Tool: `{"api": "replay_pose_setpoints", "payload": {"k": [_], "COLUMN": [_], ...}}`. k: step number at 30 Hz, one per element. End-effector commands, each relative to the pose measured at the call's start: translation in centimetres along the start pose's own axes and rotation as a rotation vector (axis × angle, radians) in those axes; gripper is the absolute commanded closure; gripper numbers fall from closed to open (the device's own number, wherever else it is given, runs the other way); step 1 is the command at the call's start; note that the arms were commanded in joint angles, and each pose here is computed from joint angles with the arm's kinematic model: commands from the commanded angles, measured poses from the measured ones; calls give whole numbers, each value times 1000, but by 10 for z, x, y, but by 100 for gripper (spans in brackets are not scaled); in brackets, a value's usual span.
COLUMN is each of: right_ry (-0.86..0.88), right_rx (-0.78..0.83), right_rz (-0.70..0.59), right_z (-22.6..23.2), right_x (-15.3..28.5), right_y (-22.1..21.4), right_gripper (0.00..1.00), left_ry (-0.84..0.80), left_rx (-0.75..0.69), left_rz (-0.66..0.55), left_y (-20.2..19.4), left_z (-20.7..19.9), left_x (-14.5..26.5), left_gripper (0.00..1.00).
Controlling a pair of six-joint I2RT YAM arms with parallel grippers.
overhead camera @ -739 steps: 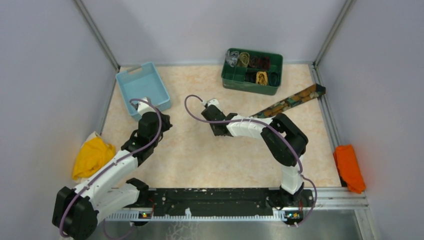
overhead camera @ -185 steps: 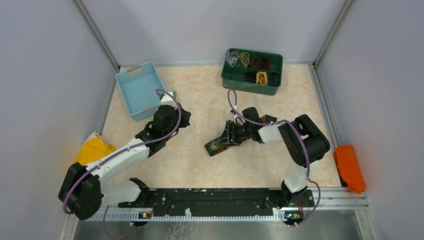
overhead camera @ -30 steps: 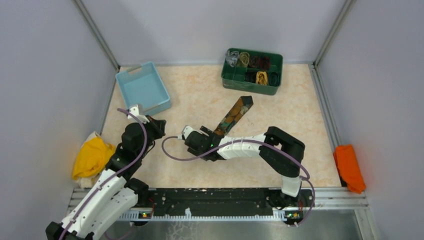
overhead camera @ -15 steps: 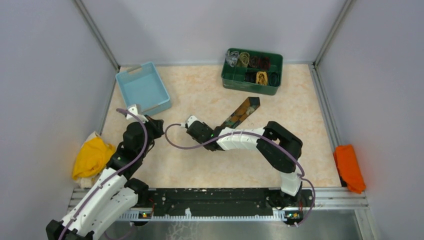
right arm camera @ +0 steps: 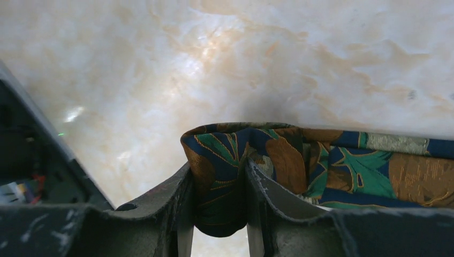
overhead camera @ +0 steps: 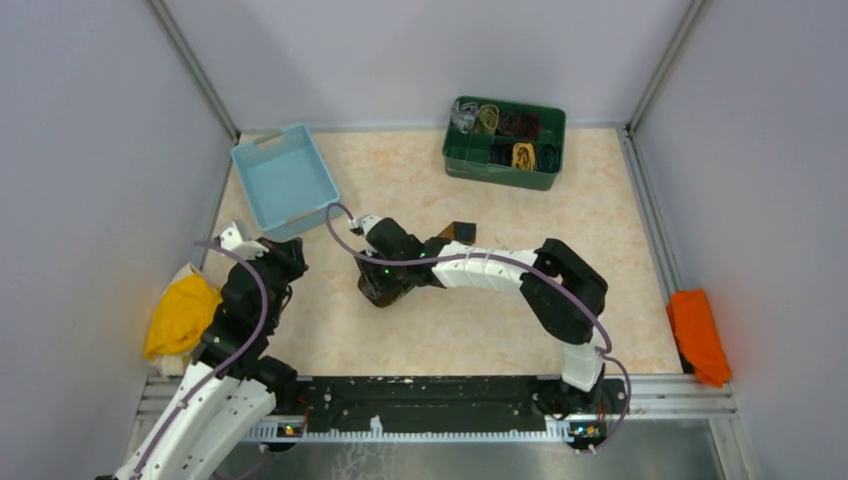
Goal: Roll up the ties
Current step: Roll the tie at the center of the board.
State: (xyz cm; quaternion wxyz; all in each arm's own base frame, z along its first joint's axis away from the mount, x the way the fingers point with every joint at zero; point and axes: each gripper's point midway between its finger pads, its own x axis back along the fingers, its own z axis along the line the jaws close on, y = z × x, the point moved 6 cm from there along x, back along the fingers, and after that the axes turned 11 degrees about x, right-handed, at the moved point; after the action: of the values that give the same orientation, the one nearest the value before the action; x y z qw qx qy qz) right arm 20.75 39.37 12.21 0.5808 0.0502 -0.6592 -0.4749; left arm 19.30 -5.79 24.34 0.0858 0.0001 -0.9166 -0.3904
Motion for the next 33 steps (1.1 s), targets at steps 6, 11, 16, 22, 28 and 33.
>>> {"api": "replay_pose_setpoints", "payload": {"k": [6,11,16,22,28,33], "right_ry": [344,414,538,708,748,734], "right_rx": [-347,-478,-581,-657,-725,-758], "right_rz": [-150,-214,-274,-258,-219,-168], "right_z": [-5,-28,-45,-43,-53,-57], "right_x": [24,34,48,53,34,20], "right_y": [10,2,-4,-2,-16,-36], "right_gripper": [66,67,67,67,68,69], "left_ry": [-113,-154,-186,-203,-193,-193], "left_rx": [-40,-47,-56,-74,-98,-107], "left_rz": [106,126,143,159,204,240], "left_y": [-12,-16,-19,-22,-35,-46], "left_z": [-22,-31,-41,-51,-53,-52], "left_x": [-7,-13,-20,-31,-44,-52], "left_gripper": [100,100,100,100,100,100]}}
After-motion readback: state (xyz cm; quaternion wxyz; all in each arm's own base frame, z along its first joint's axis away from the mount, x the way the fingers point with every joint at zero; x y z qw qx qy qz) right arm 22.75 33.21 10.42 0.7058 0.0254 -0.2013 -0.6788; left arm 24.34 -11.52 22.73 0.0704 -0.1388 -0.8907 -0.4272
